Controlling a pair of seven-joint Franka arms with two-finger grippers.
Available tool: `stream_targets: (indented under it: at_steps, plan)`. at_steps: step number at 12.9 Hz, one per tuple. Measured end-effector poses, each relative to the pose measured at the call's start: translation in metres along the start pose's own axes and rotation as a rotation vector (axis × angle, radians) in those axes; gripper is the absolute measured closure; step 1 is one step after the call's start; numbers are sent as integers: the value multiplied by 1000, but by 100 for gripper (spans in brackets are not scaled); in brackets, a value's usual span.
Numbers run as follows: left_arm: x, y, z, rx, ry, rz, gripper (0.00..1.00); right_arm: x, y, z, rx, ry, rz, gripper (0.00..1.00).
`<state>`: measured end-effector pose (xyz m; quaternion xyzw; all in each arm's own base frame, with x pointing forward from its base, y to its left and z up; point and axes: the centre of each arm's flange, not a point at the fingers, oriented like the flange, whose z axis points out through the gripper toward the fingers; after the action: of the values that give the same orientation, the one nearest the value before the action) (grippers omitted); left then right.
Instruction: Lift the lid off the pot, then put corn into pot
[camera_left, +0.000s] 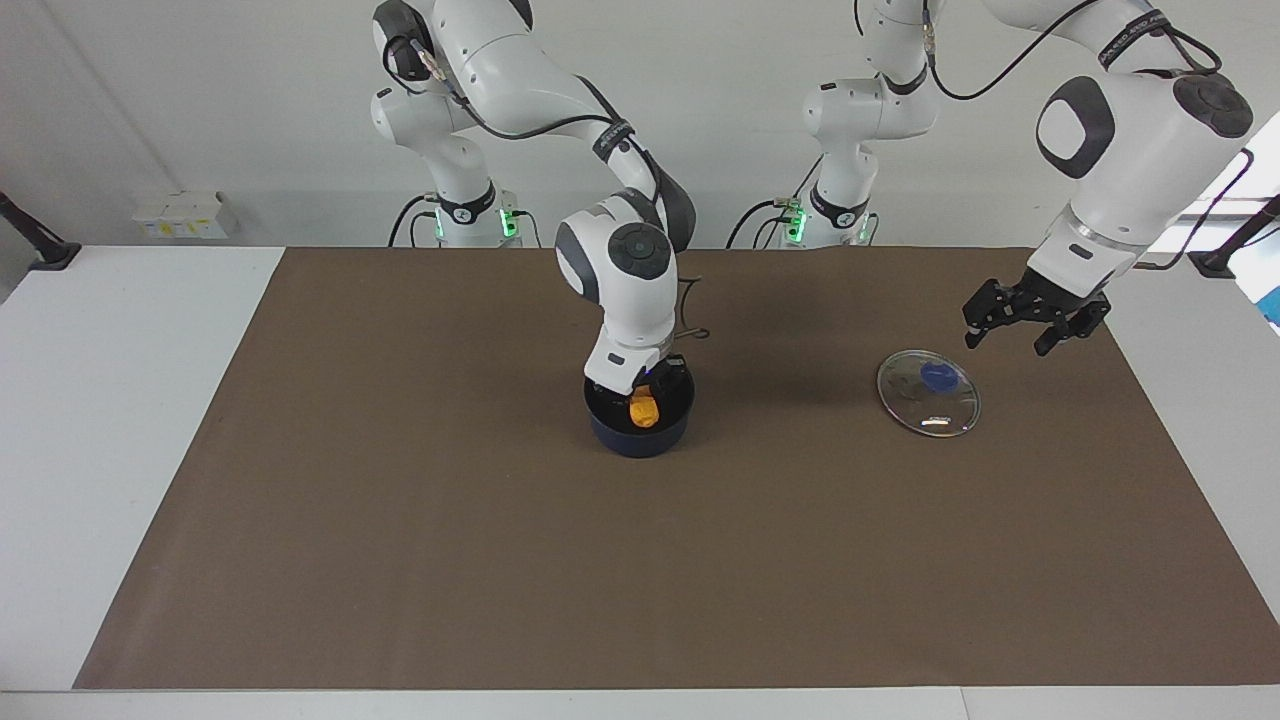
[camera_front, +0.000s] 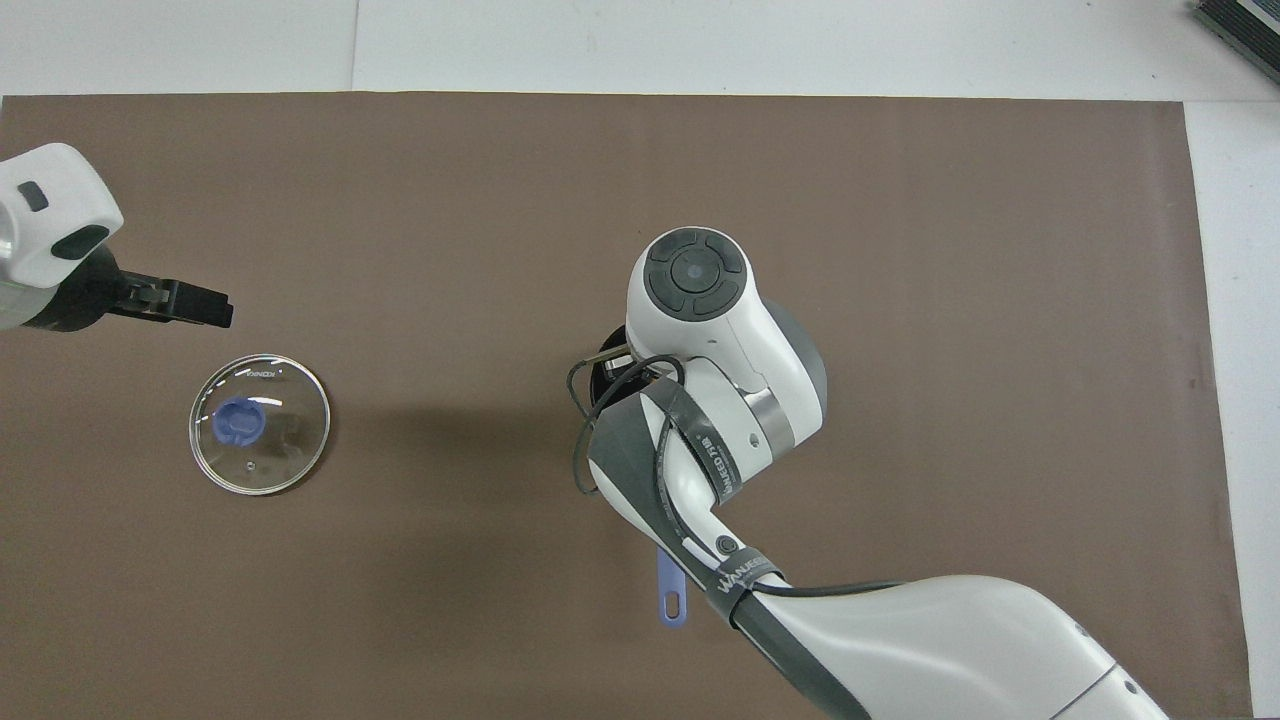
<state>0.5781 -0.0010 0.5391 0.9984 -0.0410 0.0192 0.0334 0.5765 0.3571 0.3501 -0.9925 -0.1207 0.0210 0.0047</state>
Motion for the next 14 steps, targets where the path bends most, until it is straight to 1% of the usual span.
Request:
stream_targets:
  at_steps: [1,2,3,4,5,6,8,9,11,14]
  plan:
    - [-1,2,-7,-1,-11,-40,0,0,0,0,0,0,0,51]
    - [-1,4,-18,-3,-21,-62,0,0,0,0,0,1,0,38]
    - [-2,6,-31,-3,-27,-71,0,0,0,-1,1,3,0,28]
    - [-4,7,-45,-4,-28,-75,0,1,1,-5,2,9,2,13]
    - [-5,8,-59,-4,-32,-74,0,3,5,-13,5,23,8,4]
    - [-9,10,-72,-5,-46,-72,0,5,13,-28,9,47,21,0]
    - [-15,13,-94,-1,-60,-67,0,9,48,-73,21,106,73,0]
    - [-17,14,-102,12,-65,-62,0,7,70,-98,23,127,104,0]
    - [-21,21,-114,40,-79,-47,0,-2,107,-141,23,154,158,0]
    - [-21,28,-117,47,-72,-32,0,-21,167,-197,18,190,244,0]
